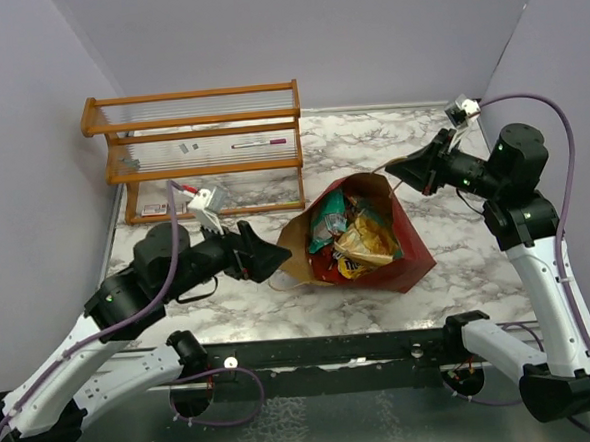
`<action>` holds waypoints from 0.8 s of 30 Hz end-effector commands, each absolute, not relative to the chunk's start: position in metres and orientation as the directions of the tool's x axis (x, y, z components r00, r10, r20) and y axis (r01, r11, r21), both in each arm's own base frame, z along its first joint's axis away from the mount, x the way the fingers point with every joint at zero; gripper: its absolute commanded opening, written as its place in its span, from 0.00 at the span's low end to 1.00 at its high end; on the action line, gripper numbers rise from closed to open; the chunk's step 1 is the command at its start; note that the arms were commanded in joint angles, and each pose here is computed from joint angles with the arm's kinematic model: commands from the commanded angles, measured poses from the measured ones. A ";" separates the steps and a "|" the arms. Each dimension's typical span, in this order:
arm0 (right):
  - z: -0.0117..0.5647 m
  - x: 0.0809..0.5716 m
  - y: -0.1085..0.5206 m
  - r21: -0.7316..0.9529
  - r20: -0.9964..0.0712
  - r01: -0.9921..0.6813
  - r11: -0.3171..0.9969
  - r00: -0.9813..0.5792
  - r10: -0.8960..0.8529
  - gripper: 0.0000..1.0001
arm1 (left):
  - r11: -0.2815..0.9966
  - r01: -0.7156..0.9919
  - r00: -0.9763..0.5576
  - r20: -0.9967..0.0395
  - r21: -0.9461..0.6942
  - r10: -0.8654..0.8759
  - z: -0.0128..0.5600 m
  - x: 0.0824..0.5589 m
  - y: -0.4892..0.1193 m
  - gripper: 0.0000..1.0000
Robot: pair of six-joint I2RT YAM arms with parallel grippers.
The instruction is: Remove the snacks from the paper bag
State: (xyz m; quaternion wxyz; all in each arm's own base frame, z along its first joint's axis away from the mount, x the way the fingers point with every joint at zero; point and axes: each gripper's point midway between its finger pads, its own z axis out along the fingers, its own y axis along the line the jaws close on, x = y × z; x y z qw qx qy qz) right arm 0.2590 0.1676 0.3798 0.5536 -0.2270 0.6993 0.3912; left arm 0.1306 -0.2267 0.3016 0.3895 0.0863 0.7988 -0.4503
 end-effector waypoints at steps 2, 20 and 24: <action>0.401 0.249 0.170 0.254 -0.967 -0.785 0.564 -0.225 0.123 0.02 | 0.675 0.614 -0.556 -0.831 -0.409 0.002 0.320 0.142 -0.214 0.99; 0.408 0.243 0.169 0.222 -0.975 -0.793 0.567 -0.193 0.112 0.02 | -0.027 0.966 0.255 -0.929 0.257 0.267 0.300 0.149 -0.356 0.57; 0.411 0.243 0.168 0.209 -0.978 -0.796 0.567 -0.182 0.105 0.02 | -0.137 0.948 0.316 -0.901 0.288 0.297 0.276 0.137 -0.375 0.56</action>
